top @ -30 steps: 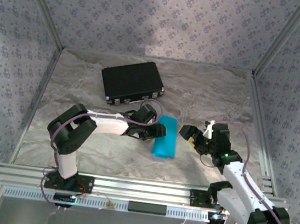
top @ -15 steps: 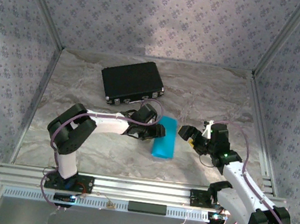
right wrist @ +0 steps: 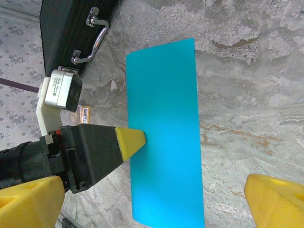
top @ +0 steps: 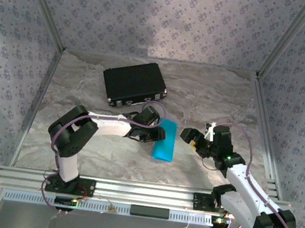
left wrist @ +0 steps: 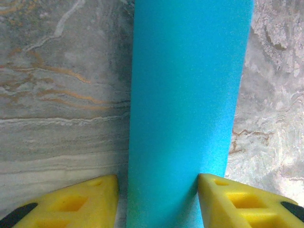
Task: Fold a paper plane with a square sheet of paper (pick it up from the middle)
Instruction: First fold the square sheet of paper in half at the center of the table.
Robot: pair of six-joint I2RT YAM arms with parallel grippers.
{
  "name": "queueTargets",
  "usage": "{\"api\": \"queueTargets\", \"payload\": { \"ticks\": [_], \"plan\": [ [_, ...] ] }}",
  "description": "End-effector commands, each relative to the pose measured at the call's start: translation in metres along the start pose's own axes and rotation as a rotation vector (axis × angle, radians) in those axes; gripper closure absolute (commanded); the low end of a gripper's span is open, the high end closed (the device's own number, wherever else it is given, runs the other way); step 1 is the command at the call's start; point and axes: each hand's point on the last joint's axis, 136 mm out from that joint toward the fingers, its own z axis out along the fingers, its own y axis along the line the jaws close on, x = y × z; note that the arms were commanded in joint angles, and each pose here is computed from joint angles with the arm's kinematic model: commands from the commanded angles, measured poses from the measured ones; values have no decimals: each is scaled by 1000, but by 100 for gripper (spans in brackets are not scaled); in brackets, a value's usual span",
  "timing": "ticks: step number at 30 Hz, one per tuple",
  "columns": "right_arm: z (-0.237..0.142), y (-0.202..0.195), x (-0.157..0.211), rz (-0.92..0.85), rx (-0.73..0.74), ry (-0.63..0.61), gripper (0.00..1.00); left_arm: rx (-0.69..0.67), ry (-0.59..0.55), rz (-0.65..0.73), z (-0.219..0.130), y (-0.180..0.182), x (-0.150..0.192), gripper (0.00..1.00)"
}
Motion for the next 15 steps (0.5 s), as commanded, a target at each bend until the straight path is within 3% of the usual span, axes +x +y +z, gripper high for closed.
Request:
{"api": "queueTargets", "payload": {
  "ticks": [1,15],
  "plan": [
    [-2,11,-6,-41,-15,-9,1,-54,-14,0,-7,11,-4,54],
    [0,10,-4,-47,-8,-1,1,-83,-13,-8,-7,17,-6,56]
  ]
}}
